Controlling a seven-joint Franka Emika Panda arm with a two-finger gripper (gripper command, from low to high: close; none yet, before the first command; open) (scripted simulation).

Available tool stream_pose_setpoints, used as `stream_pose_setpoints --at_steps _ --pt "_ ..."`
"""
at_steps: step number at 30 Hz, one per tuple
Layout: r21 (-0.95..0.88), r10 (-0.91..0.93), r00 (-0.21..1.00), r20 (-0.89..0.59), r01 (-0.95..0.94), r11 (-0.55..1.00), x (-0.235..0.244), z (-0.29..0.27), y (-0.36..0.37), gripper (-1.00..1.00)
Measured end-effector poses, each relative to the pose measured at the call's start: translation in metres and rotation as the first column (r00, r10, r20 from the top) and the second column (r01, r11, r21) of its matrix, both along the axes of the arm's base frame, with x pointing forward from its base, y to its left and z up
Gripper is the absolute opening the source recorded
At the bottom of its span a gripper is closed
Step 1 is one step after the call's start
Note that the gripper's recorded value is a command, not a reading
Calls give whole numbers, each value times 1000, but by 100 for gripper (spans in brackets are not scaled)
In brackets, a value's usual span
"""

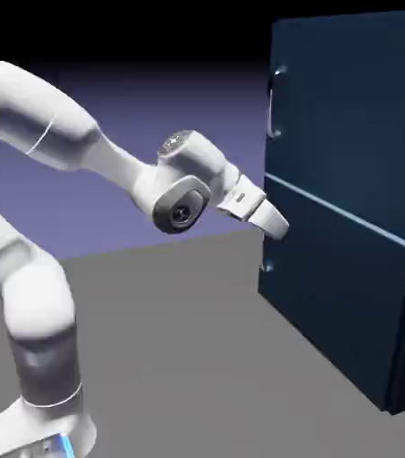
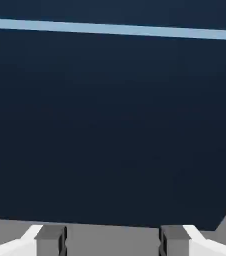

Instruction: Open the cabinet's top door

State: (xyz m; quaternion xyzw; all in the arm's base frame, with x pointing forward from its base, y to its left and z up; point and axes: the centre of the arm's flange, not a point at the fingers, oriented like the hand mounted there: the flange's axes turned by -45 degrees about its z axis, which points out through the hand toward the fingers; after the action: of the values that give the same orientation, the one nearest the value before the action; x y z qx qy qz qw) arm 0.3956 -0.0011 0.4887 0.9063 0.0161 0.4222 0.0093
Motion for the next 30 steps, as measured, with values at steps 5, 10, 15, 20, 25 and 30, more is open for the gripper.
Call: stream_pose_setpoints --at_steps 5,10,15,20,25,30 --pt "3 -32 990 137 32 999 6 54 -7 0" --pt "5 -59 962 266 59 998 5 104 -7 0" --pt "4 -78 920 383 83 997 1 148 -1 0" --pt "3 -91 870 484 102 995 -5 183 11 0" --pt "3 -98 817 568 118 993 -10 210 30 0" --pt "2 -100 767 634 128 992 -13 227 54 0"
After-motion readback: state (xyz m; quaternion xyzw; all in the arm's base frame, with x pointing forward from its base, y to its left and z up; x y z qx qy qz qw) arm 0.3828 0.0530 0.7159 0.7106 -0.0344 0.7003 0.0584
